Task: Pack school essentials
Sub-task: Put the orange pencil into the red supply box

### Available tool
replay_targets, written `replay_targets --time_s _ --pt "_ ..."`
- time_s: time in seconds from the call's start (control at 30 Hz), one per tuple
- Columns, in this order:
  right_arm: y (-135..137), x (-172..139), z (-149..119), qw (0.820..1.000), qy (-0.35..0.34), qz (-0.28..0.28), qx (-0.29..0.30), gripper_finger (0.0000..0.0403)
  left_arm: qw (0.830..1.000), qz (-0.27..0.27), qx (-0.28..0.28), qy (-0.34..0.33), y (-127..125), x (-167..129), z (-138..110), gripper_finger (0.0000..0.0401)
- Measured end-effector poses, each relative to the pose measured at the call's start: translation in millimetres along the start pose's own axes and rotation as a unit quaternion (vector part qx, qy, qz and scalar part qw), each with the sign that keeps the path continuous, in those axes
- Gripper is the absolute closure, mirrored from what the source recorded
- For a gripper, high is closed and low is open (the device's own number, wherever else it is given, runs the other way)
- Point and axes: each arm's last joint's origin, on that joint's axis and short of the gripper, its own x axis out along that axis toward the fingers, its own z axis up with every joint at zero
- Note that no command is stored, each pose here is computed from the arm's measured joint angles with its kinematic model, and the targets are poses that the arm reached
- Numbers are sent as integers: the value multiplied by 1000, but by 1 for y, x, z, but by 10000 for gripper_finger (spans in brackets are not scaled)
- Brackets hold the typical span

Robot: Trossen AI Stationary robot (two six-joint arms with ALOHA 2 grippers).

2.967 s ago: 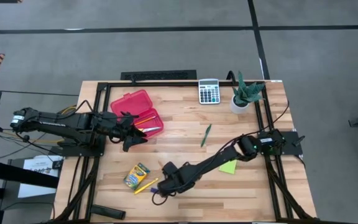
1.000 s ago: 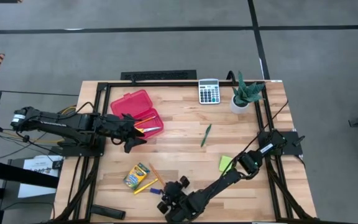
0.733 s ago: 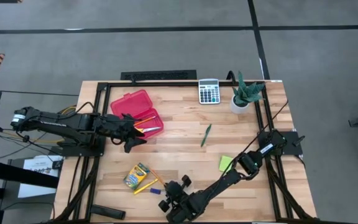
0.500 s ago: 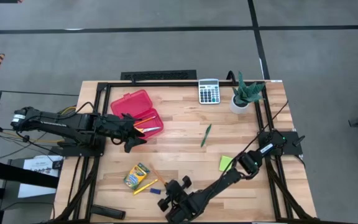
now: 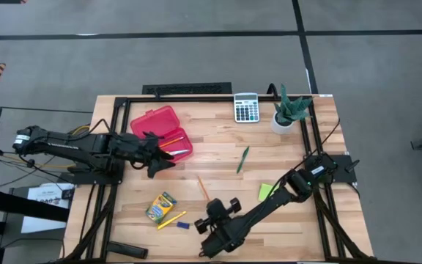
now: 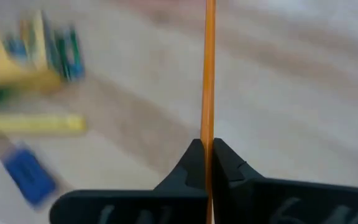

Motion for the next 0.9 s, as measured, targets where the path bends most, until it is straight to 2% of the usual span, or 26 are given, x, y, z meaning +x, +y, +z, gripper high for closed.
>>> replay_targets --time_s 0.3,0.47,0.63,0.77,0.9 --pt "-15 -36 46 995 -94 5 36 400 998 -45 -15 -39 -8 -1 8 190" --pt "-23 -54 83 987 -150 20 47 400 993 -68 -43 -83 -13 -1 16 190" --pt "-22 -59 116 982 -184 30 36 400 984 -102 -52 -138 -22 7 26 190" --pt "-19 -60 141 979 -197 39 15 397 983 -105 -54 -139 -22 23 26 190" --pt "-12 -54 153 977 -207 44 -4 400 985 -100 -55 -131 -21 38 24 190"
